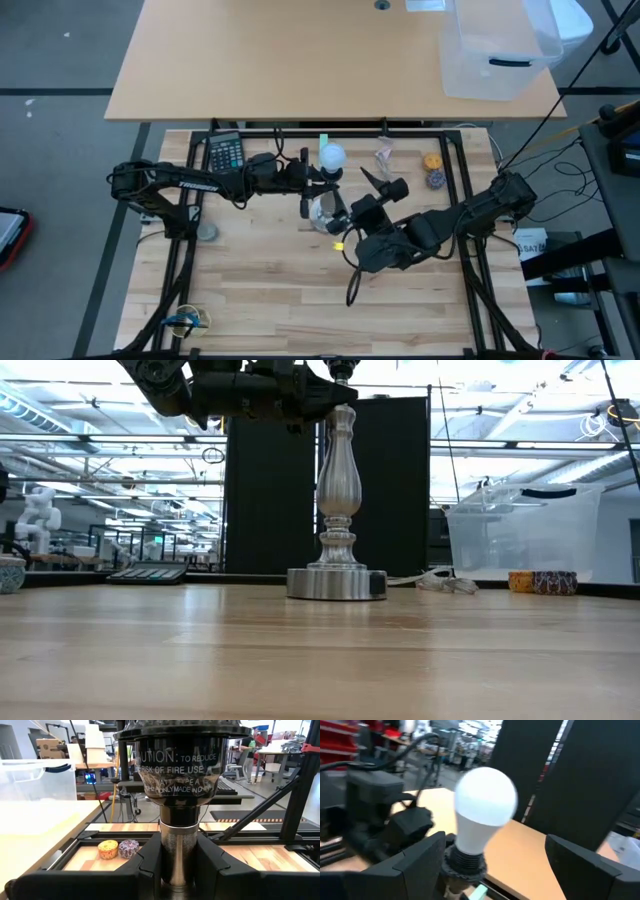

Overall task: Screw lightbulb
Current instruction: Remove the white lightbulb from the desk lamp

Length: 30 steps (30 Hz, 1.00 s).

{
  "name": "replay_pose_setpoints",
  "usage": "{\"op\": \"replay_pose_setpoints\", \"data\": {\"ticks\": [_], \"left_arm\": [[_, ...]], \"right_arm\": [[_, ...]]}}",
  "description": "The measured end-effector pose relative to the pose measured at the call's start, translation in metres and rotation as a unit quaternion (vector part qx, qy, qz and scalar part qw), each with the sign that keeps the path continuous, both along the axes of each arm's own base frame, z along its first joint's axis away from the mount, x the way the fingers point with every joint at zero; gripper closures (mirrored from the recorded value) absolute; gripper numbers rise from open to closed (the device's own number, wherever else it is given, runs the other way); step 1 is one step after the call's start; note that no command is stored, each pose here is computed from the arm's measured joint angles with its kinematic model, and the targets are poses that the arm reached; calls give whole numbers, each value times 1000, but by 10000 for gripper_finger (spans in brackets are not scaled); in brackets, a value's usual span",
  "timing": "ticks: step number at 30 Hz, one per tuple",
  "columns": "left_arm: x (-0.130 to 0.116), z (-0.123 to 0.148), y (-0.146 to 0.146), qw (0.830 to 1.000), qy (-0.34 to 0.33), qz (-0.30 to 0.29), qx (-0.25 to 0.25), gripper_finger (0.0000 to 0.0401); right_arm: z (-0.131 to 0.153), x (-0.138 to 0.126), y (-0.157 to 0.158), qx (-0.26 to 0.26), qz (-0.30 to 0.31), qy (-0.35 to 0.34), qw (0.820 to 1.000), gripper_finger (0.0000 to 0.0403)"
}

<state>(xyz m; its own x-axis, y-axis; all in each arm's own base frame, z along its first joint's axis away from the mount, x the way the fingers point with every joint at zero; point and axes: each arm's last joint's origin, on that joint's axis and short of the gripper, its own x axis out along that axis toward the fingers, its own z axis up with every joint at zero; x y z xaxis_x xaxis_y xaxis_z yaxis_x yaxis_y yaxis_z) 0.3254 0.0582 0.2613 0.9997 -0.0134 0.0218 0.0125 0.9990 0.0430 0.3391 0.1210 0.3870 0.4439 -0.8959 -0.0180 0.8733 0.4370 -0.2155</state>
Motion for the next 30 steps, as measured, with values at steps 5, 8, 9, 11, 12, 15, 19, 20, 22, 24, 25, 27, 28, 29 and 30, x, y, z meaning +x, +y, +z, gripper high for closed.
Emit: {"op": "replay_pose_setpoints", "data": {"ticks": [5, 8, 9, 11, 12, 15, 19, 20, 22, 24, 25, 27, 28, 29, 30], "left_arm": [[0, 0, 0, 1000, 0, 4, 1, 327], [0, 0, 0, 1000, 0, 8, 2, 327], [0, 0, 0, 1000, 0, 10, 2, 327], [0, 0, 1, 1000, 0, 14, 5, 327], [0, 0, 1, 1000, 0, 16, 6, 327], [0, 0, 1, 1000, 0, 17, 6, 327], [0, 0, 1, 1000, 0, 17, 7, 327], [0, 0, 1, 1000, 0, 17, 7, 327], [0, 0, 1, 1000, 0, 17, 7, 327], [0, 0, 1, 1000, 0, 17, 7, 327], [0, 0, 1, 1000, 0, 17, 7, 327], [0, 0, 1, 1000, 0, 17, 7, 327], [0, 0, 1, 1000, 0, 17, 8, 327], [0, 0, 1, 1000, 0, 17, 8, 327], [0, 0, 1, 1000, 0, 17, 8, 327]], "right_arm": [[-3, 4, -10, 12, -10, -16, 1000, 74], [-4, 7, -17, 26, 1, -21, 999, 74], [-3, 8, -18, 28, 1, -22, 999, 74], [-3, 9, -19, 31, 2, -27, 999, 74], [-3, 10, -20, 34, 4, -27, 999, 74], [-2, 11, -21, 41, 18, -29, 999, 74], [2, 16, -27, 47, 34, -28, 998, 74], [3, 18, -30, 48, 34, -30, 998, 74], [5, 20, -35, 47, 33, -33, 998, 74], [7, 22, -40, 46, 33, -34, 998, 74], [8, 23, -42, 44, 31, -32, 998, 74], [10, 24, -44, 41, 30, -34, 998, 74], [11, 25, -46, 42, 34, -35, 998, 74], [12, 26, -47, 43, 38, -37, 998, 74], [12, 26, -48, 43, 39, -38, 998, 74]]}}
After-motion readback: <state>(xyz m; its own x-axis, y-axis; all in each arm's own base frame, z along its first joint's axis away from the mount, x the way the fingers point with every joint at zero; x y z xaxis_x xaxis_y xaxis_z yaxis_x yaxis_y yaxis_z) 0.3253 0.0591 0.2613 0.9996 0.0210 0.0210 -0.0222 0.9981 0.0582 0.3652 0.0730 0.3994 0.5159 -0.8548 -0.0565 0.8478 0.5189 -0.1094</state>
